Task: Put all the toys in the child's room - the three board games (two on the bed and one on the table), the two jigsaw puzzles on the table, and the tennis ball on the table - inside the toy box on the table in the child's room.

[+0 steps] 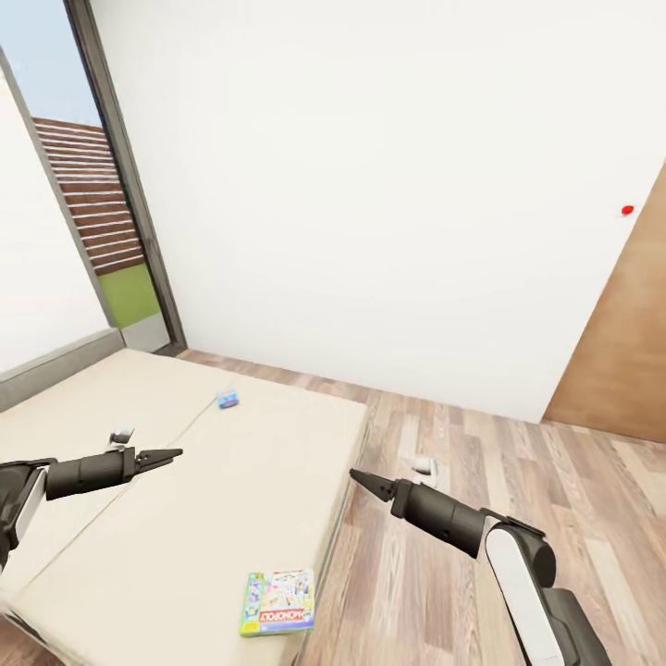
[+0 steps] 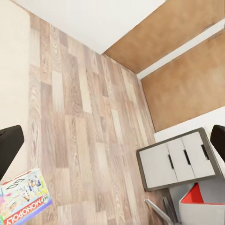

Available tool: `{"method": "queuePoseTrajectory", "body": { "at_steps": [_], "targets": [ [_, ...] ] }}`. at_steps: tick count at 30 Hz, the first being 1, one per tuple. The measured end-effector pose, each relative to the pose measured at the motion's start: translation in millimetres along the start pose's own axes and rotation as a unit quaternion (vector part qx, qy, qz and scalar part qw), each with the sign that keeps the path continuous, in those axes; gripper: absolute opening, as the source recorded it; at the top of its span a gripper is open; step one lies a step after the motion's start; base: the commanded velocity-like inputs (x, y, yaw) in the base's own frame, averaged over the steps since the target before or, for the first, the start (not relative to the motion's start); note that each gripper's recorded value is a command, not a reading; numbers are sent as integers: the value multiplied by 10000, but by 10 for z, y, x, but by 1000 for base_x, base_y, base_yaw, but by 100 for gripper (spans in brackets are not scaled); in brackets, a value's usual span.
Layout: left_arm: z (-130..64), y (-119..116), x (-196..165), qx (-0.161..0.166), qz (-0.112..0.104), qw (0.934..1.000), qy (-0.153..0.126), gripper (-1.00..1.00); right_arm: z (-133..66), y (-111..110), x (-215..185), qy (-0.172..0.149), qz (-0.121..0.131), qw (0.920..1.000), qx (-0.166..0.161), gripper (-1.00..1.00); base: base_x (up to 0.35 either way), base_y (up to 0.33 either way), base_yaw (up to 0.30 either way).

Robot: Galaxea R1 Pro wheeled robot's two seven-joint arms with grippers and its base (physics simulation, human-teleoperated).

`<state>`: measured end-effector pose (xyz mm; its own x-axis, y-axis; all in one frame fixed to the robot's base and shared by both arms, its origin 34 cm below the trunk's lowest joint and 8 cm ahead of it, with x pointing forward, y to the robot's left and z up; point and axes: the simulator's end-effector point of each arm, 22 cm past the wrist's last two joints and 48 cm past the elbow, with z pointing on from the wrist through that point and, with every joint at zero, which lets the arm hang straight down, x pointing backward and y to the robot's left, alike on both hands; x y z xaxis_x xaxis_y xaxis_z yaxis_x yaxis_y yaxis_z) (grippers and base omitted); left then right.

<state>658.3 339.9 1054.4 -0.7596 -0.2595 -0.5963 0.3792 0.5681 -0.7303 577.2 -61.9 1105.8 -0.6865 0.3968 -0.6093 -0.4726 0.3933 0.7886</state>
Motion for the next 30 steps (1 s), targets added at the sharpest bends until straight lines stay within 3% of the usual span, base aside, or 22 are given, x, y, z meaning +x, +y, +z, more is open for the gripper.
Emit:
{"method": "queuePoseTrajectory", "body": {
  "at_steps": [30],
  "targets": [
    [-6,-99,-47,60,72,9999,-54,100,-23,81,-41,-32,-86,9999,-46,100,0,-28,267]
  ]
}}
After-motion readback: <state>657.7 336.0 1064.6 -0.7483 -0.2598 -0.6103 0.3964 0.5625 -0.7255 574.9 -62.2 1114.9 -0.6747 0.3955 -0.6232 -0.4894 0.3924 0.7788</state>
